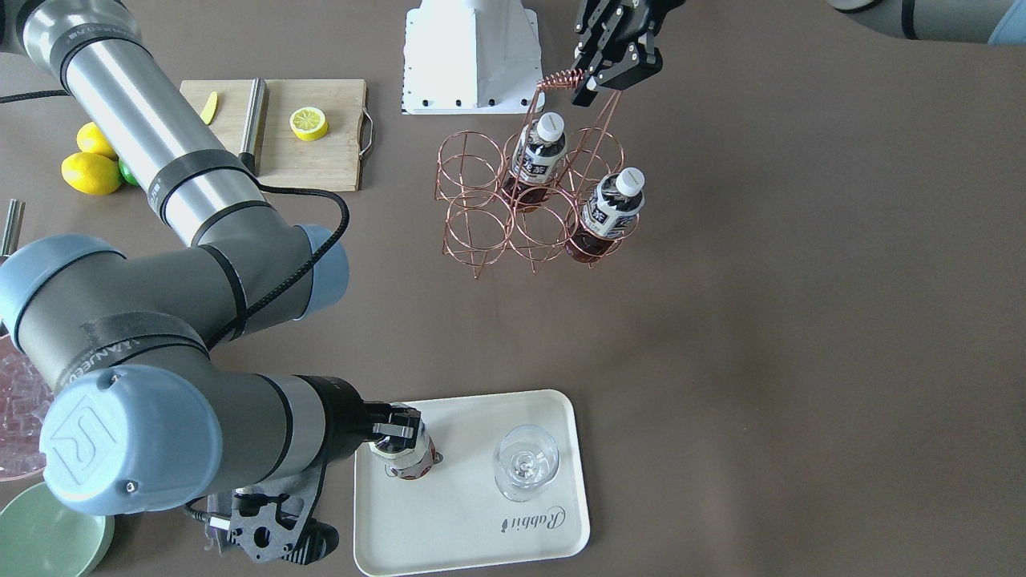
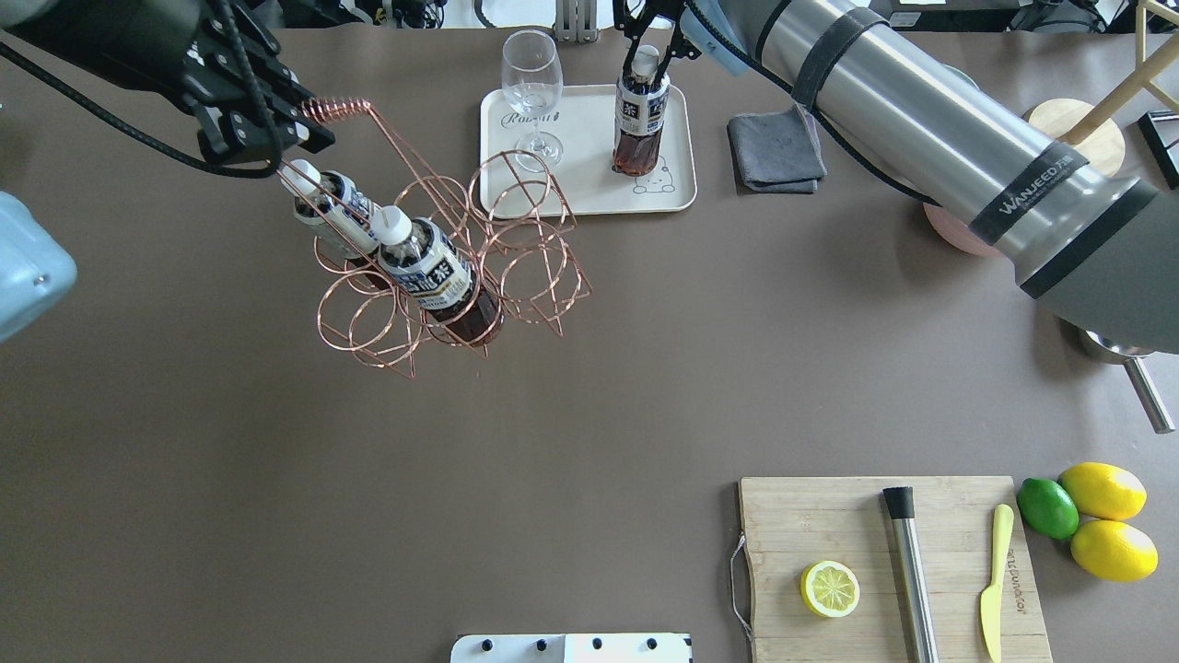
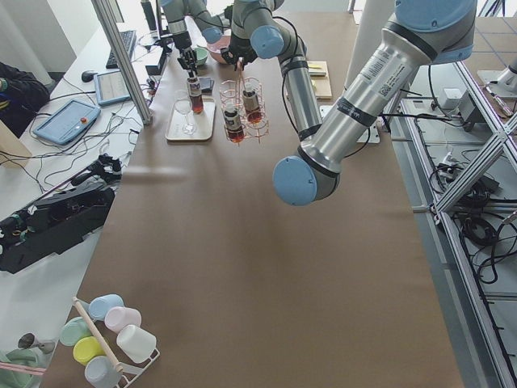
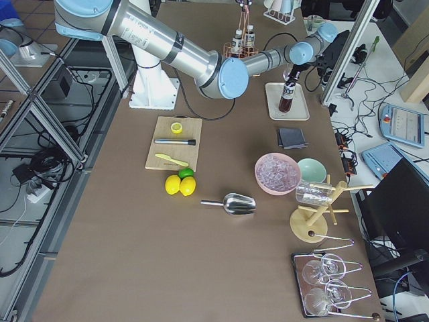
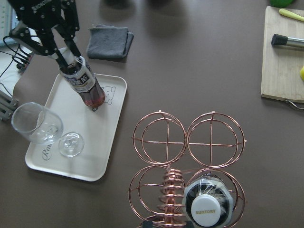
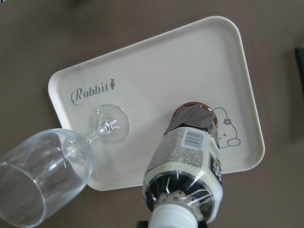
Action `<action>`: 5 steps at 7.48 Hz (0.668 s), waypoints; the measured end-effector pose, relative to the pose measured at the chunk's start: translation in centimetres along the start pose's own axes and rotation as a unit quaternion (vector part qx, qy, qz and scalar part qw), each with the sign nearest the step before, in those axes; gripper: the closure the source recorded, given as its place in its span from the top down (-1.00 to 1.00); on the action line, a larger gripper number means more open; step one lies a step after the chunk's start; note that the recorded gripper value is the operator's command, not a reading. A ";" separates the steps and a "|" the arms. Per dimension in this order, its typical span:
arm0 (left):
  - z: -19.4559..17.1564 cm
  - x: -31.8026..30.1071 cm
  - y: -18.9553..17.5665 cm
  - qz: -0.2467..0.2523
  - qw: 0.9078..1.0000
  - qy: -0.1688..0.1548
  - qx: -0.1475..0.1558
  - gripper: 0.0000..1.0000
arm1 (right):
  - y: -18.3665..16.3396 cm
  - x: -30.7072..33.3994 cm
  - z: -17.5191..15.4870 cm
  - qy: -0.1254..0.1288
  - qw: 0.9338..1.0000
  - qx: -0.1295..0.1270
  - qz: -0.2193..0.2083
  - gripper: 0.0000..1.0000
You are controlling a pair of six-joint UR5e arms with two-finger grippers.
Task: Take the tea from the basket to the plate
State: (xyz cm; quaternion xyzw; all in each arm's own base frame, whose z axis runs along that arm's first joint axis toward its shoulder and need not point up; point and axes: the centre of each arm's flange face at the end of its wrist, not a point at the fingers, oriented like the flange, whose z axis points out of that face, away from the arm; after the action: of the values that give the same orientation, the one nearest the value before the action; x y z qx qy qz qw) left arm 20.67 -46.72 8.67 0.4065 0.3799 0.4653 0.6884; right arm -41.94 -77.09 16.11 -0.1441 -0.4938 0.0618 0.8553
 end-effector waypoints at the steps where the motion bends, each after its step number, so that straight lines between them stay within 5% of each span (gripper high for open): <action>1: -1.6 -2.5 1.8 -0.019 1.000 -0.016 -0.005 -1.00 | 0.1 -0.4 0.2 0.001 1.000 0.002 -0.003 0.99; 5: -5.8 -10.4 10.4 -0.037 0.996 -0.074 -0.045 -1.00 | 1.1 -1.6 0.2 -0.003 1.000 0.008 -0.019 1.00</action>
State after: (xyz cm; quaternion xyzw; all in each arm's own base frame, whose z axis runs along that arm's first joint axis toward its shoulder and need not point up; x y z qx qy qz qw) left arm 9.12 -52.95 17.44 0.3938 0.3214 0.4250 0.7490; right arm -42.93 -76.42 14.55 -0.1273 -0.4984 0.0498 0.8561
